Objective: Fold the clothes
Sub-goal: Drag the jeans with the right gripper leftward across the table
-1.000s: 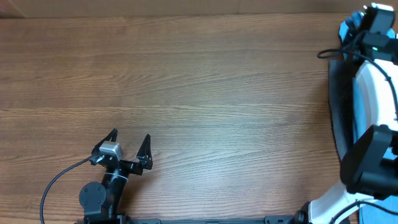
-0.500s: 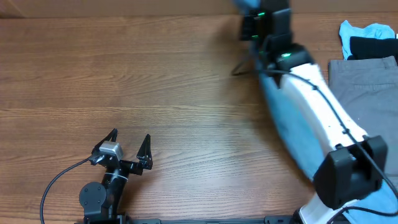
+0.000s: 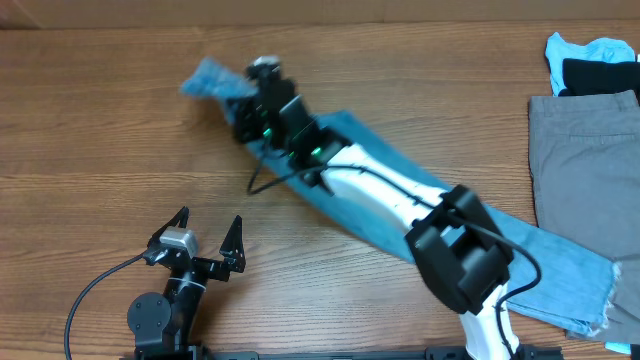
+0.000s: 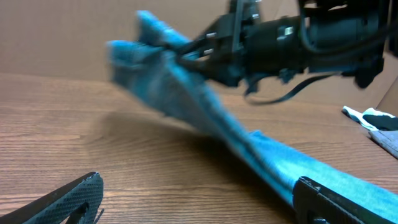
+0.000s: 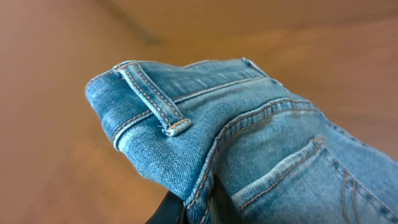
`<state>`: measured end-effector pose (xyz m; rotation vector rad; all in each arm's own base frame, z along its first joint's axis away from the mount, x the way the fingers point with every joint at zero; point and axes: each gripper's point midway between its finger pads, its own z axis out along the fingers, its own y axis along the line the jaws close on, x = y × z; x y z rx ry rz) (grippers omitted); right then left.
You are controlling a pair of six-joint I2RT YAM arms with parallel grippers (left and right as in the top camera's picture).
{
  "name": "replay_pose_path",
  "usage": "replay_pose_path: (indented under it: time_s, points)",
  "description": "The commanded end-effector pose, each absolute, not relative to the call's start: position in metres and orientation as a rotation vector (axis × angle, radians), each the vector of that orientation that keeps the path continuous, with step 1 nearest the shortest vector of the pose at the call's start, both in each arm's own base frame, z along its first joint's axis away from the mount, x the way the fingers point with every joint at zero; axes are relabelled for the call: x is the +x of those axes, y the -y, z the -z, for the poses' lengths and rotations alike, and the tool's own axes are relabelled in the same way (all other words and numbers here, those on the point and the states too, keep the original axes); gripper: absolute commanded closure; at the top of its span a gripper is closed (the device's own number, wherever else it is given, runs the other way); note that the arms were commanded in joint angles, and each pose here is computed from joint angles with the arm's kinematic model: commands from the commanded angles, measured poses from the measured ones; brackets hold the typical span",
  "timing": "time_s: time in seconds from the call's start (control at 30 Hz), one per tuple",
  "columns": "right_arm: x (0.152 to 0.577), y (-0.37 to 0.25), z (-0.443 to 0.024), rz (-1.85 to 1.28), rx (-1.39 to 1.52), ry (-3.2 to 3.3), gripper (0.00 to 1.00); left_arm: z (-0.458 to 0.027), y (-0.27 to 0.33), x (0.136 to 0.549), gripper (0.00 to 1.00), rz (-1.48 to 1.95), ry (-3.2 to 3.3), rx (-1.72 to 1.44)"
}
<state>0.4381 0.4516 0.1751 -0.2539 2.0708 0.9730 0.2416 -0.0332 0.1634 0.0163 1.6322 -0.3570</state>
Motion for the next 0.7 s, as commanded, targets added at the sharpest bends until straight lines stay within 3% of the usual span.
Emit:
replay_pose_path:
  time_s: [0.0,0.1,0.13,0.17,0.2,0.23,0.3,0.33,0.5,0.67]
  points:
    - [0.403,-0.491,-0.223,-1.153,-0.302,-1.973,0.90,-0.164,0.036,0.241,0.00,0.371,-1.629,0.023]
    - [0.395,-0.500,-0.231,-1.179,-0.322,-1.943,0.66,-0.164,0.036,0.241,0.00,0.371,-1.629,0.023]
    - [0.396,-0.500,-0.233,-1.173,-0.326,-1.939,0.65,-0.164,0.036,0.241,0.00,0.371,-1.629,0.023]
    - [0.401,-0.496,-0.237,-1.166,-0.320,-1.937,0.57,-0.164,0.036,0.241,0.00,0.371,-1.629,0.023]
    - [0.405,-0.493,-0.239,-1.159,-0.312,-1.940,0.45,-0.164,0.036,0.241,0.00,0.371,-1.629,0.023]
    - [0.412,-0.487,-0.244,-1.144,-0.302,-1.947,0.23,-0.164,0.036,0.241,0.00,0.371,-1.629,0.023]
    - [0.422,-0.476,-0.252,-1.109,-0.298,-1.955,0.12,-0.164,0.036,0.241,0.00,0.370,-1.629,0.023]
    - [0.431,-0.464,-0.260,-1.065,-0.297,-1.971,0.00,-0.164,0.036,0.241,0.00,0.371,-1.629,0.023]
    - [0.459,-0.394,-0.280,-0.886,-0.174,-2.100,0.00,-0.164,0.036,0.241,0.00,0.371,-1.629,0.023]
    - [0.452,-0.305,-0.312,-0.756,-0.053,-2.225,0.00,-0.164,0.036,0.241,0.00,0.371,-1.629,0.023]
